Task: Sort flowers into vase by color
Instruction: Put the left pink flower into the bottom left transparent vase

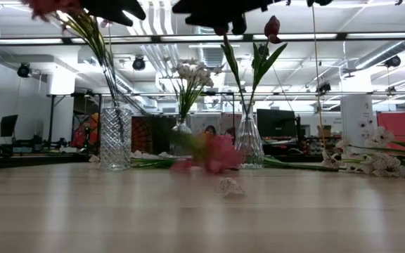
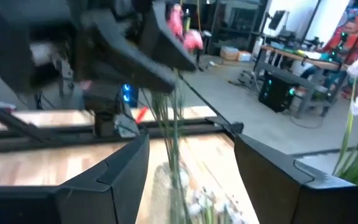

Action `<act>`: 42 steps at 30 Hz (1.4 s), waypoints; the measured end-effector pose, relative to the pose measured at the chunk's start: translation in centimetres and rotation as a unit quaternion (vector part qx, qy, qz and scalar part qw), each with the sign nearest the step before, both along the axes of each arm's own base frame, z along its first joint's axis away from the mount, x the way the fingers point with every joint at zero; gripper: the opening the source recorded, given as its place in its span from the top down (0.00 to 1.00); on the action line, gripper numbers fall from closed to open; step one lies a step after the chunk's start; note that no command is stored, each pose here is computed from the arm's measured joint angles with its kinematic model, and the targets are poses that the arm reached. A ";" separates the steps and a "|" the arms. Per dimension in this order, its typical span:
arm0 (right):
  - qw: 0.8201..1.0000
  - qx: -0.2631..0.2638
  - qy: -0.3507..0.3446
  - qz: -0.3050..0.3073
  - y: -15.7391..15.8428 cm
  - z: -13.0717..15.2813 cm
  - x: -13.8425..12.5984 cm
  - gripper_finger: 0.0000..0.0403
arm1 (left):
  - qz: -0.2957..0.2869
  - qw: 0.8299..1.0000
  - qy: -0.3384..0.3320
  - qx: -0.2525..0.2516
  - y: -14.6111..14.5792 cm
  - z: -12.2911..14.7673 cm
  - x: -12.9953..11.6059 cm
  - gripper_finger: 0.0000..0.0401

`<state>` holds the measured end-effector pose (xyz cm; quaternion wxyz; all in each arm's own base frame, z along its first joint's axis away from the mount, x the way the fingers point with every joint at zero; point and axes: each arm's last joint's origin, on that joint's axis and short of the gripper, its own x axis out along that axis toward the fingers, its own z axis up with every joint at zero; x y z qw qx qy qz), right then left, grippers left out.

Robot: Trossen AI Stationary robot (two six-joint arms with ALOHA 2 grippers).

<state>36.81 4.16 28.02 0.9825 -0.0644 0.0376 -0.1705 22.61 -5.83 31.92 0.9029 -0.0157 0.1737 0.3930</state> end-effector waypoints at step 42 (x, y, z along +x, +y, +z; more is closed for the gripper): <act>0.932 0.021 0.357 0.048 4.4 -6.6 -5.0 0.40 | -0.157 0.986 0.027 0.045 -2.9 6.6 -0.1 0.50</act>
